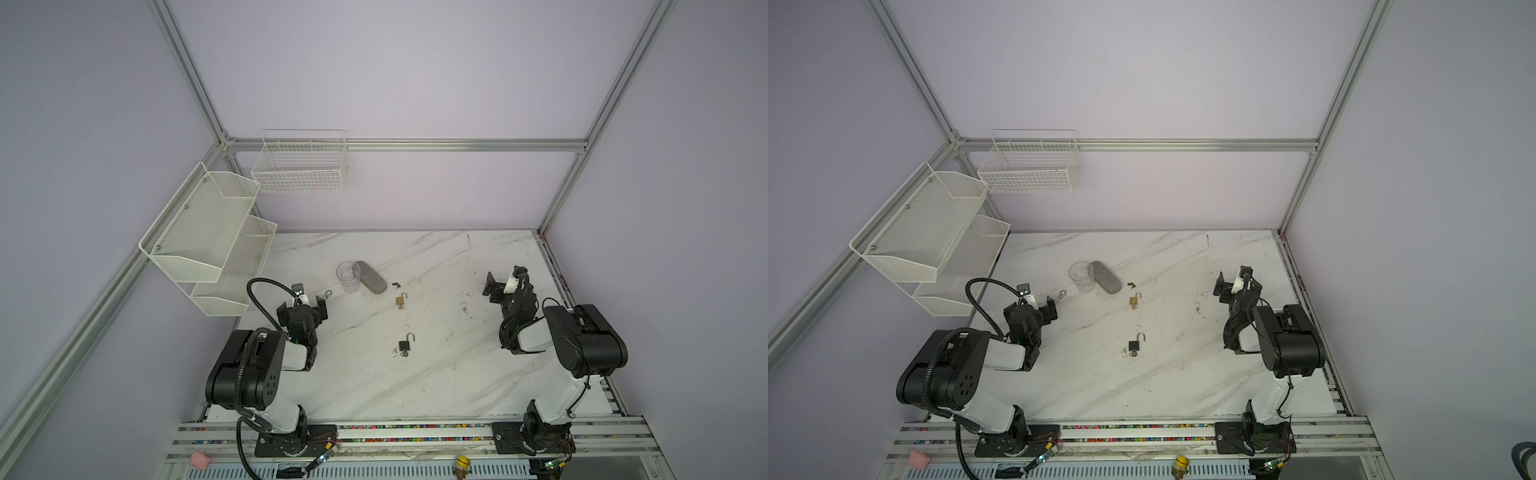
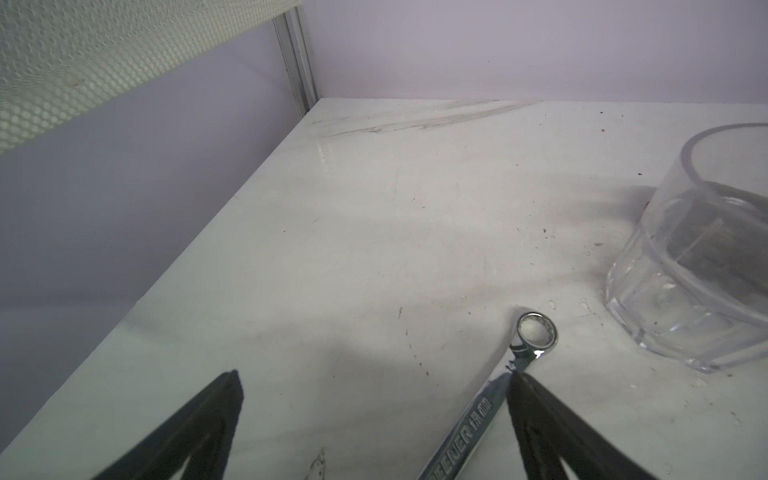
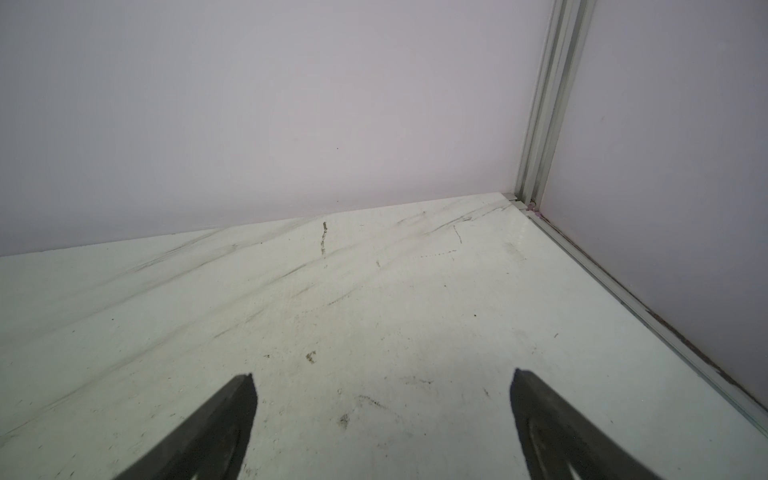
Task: Unlock with the key
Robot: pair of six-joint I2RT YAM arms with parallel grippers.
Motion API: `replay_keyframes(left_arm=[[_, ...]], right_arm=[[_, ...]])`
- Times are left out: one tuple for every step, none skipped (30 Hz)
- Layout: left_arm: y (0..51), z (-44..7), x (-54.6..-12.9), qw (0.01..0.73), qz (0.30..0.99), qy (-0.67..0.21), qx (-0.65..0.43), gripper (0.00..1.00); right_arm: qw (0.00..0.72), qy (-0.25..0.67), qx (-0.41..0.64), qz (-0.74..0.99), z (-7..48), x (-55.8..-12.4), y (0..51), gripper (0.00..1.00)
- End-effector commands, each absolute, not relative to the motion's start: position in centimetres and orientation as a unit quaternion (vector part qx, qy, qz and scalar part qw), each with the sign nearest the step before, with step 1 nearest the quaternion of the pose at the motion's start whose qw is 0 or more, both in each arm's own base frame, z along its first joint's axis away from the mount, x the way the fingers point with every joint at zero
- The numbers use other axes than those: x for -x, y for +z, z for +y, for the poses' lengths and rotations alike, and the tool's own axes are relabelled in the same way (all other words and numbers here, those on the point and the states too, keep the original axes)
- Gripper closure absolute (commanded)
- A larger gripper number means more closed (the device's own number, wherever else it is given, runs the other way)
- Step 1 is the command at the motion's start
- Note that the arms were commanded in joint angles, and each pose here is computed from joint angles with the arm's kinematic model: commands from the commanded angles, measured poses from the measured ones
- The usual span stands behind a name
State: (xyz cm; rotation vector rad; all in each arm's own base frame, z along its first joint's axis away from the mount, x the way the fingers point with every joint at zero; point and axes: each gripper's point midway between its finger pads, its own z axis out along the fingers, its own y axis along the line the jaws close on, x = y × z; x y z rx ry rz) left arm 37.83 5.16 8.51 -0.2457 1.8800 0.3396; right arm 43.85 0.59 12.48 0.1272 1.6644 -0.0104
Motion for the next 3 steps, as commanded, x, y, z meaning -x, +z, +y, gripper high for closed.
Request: replay_keyframes(left_arm=[[11.76,5.28,-39.36,0.614,0.769,0.142,0.108,0.00],[11.74,5.31,-39.34,0.613,0.769,0.142,0.109,0.00],[11.74,5.32,-39.34,0.613,0.769,0.143,0.108,0.00]], right_arm=[[0.693,-0.004,-0.040,0.720,1.12,-44.38,14.11,0.03],[0.693,-0.004,-0.040,0.720,1.10,-44.31,14.14,0.03],[0.694,-0.005,-0.041,0.719,1.06,-44.20,14.23,0.03]])
